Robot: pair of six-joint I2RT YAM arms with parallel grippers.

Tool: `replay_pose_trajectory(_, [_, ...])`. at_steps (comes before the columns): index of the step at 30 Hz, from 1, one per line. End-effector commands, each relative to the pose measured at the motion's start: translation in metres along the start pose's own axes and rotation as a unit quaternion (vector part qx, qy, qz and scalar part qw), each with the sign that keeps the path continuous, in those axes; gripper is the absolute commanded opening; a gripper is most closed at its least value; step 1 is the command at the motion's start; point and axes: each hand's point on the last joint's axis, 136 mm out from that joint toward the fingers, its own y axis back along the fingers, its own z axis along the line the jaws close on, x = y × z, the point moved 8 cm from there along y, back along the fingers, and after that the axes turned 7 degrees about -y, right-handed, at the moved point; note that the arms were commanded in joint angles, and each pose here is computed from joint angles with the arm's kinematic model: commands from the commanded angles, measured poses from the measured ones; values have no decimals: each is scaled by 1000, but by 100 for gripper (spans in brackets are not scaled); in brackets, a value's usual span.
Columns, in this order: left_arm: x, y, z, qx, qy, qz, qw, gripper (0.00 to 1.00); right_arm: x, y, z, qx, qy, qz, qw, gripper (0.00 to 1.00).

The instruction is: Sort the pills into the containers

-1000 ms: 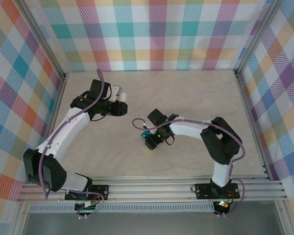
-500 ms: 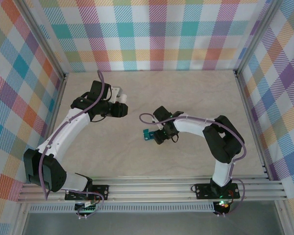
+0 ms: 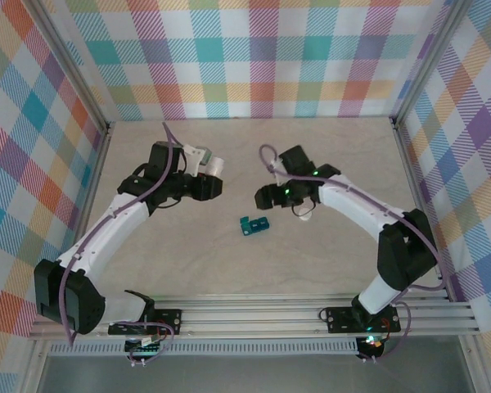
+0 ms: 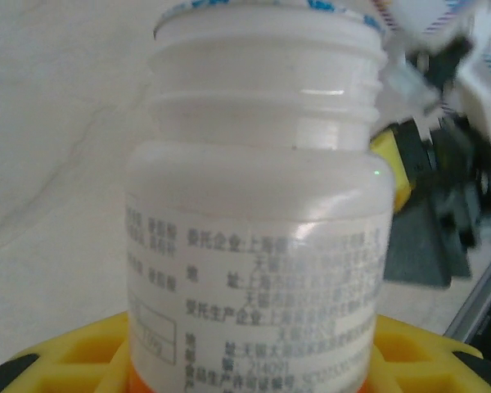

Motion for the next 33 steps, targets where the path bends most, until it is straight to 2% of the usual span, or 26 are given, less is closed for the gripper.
replay_pose_trajectory(1, [-12, 1, -25, 49, -69, -60, 995, 0, -18, 30, 11, -114, -83, -13, 990, 75])
replay_pose_trajectory(6, [-19, -12, -46, 70, -103, -86, 988, 0, -38, 61, 12, -235, -117, -73, 962, 79])
replay_pose_trajectory(11, [-24, -30, -61, 98, -120, -97, 983, 0, -43, 84, 27, -314, -94, -102, 939, 83])
replay_pose_trajectory(19, [-30, -54, -79, 125, -134, -87, 979, 0, -41, 99, 36, -342, -78, -114, 930, 85])
replay_pose_trajectory(33, [-36, -58, -86, 128, -137, -86, 979, 0, -31, 90, 37, -357, -75, -93, 926, 77])
